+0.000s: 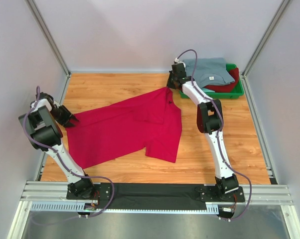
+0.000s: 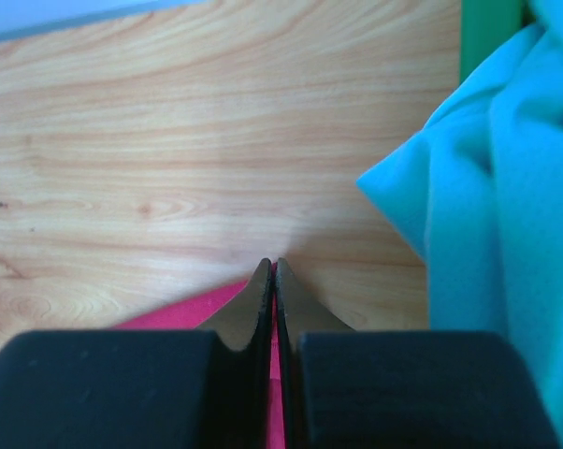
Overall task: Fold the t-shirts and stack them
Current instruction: Fold the tshirt
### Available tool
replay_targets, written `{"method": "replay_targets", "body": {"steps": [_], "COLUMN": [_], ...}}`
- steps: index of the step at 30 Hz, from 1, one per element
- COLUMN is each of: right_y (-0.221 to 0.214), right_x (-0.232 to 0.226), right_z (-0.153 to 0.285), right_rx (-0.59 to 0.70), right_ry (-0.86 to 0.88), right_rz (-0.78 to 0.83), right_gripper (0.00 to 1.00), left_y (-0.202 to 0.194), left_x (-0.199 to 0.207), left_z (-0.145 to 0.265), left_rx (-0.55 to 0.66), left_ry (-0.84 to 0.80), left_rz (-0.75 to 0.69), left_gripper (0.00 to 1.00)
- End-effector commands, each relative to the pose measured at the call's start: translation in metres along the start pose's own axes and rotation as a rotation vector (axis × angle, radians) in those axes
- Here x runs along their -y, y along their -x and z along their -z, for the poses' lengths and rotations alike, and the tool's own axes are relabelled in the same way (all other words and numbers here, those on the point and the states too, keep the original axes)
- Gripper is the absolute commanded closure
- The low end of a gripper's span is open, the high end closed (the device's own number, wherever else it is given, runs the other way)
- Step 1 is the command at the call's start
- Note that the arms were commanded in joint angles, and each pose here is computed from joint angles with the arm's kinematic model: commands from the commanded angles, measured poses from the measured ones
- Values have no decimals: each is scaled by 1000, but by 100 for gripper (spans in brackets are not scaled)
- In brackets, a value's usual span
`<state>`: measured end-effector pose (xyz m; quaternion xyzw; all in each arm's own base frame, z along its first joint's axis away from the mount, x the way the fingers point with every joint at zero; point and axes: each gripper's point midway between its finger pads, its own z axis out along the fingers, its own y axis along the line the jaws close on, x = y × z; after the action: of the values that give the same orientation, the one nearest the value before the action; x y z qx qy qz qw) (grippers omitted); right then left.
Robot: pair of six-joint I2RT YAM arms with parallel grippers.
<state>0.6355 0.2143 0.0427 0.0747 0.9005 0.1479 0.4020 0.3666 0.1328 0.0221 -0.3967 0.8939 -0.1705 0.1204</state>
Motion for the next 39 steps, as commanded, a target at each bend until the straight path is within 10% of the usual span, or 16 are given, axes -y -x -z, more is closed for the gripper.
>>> {"method": "replay_targets", "body": {"steps": [1, 9, 16, 22, 31, 39], "right_y": [44, 53, 89, 103, -41, -217], "right_x": [12, -11, -34, -47, -49, -13], "right_z": [0, -3, 35, 145, 261, 340], "right_rx": [141, 151, 193, 120, -248, -596], "right_ry": [-75, 51, 92, 24, -12, 54], "right_rz": [-15, -36, -29, -43, 22, -60], "right_gripper": [100, 100, 55, 39, 39, 43], "left_y": [8, 37, 31, -60, -197, -217], "left_x": [-35, 13, 57, 65, 12, -7], "left_z": [-9, 14, 69, 108, 98, 100], "left_rx": [6, 111, 263, 316, 214, 203], "left_ry": [99, -97, -157, -103, -7, 71], "left_rz": [7, -76, -166, -176, -93, 88], "left_gripper": [54, 45, 37, 35, 38, 36]}}
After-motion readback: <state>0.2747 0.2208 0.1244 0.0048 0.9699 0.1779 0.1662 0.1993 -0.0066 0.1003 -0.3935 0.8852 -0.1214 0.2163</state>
